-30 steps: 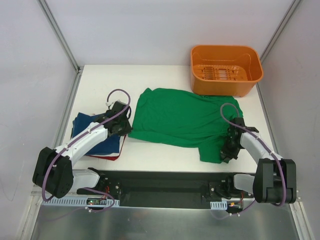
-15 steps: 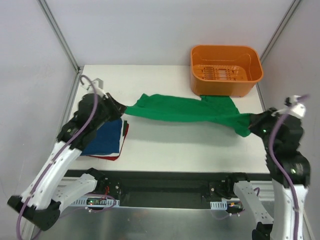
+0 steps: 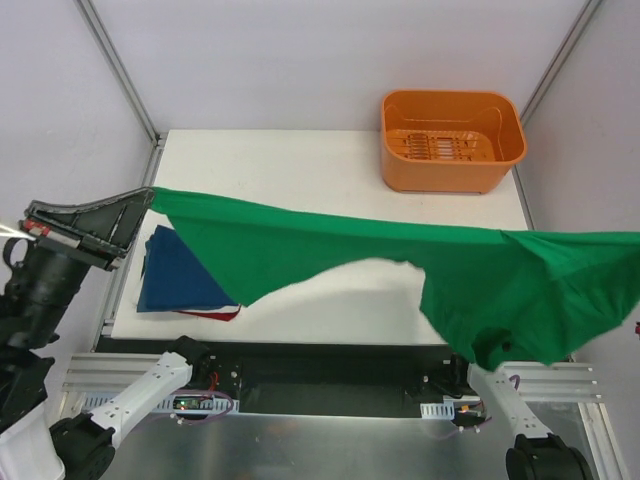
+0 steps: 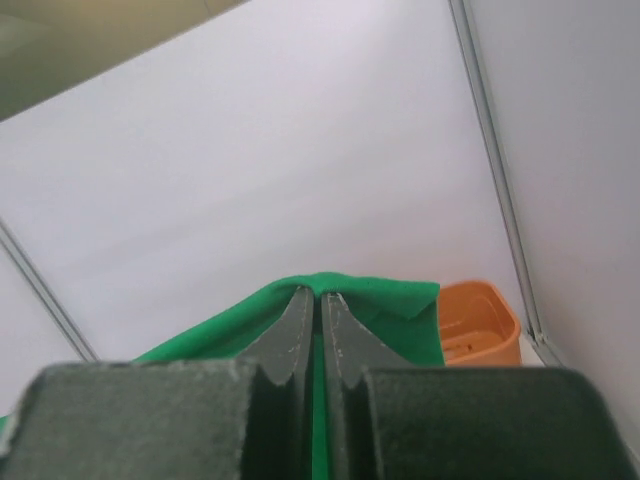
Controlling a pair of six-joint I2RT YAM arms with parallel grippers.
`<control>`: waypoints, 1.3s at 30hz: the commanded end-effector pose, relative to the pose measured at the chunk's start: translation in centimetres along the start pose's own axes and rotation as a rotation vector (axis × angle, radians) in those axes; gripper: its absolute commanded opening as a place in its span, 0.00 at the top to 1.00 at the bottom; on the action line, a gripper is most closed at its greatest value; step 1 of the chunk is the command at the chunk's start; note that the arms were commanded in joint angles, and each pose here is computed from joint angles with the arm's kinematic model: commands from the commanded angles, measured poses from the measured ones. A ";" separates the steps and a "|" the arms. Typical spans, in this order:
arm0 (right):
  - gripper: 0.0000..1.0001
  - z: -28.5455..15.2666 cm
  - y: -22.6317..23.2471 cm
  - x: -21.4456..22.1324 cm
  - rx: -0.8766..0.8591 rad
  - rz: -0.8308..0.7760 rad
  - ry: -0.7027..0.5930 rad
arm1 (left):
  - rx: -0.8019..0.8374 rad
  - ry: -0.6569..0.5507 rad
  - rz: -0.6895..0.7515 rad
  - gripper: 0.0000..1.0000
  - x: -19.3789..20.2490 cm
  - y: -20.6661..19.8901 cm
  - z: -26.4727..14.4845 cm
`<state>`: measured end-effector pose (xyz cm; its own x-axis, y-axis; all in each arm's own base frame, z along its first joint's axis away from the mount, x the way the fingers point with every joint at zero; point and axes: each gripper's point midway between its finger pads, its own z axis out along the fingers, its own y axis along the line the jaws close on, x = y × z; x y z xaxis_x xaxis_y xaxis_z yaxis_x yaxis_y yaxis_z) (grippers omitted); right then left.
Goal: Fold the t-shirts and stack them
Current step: Flatten out the tshirt
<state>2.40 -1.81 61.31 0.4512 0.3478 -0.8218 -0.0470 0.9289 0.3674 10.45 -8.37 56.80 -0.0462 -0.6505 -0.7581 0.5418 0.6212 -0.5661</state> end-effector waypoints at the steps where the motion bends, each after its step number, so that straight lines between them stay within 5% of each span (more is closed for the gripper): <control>1: 0.99 3.9 0.5 0.9 -0.011 -0.077 0.043 | -0.028 0.005 0.074 1.00 -0.6 0.3 0.4; 4: 0.99 6.5 0.3 3.2 -0.001 -0.119 0.108 | -0.133 0.012 0.096 1.00 0.0 2.8 2.5; 8: 0.99 10.8 -1.8 9.9 0.061 -0.209 0.262 | -0.333 0.109 0.133 1.00 4.2 8.7 6.8; 9: 0.99 12.1 -3.6 14.3 0.112 -0.249 0.361 | -0.395 0.126 0.143 1.00 5.2 10.4 7.7; 15: 0.99 16.3 -11.0 30.7 0.284 -0.369 0.618 | -0.774 0.430 0.213 1.00 19.2 24.9 14.8; 24: 0.99 17.7 -16.5 54.3 0.280 -0.275 1.108 | -0.936 0.865 0.193 1.00 38.0 40.6 20.0; 32: 0.99 16.2 -16.9 58.5 0.311 -0.188 1.228 | -0.953 0.903 0.088 1.00 40.0 44.0 20.6; 39: 0.99 11.5 -16.4 55.8 0.404 -0.132 1.267 | -0.958 0.928 0.089 1.00 39.4 42.8 17.9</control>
<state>41.72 0.66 11.77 -0.7413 0.2719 -0.6136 0.2425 0.9610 0.1329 48.13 -14.87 4.57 -0.8215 -0.2957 -0.4875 -0.2413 0.9550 -0.1727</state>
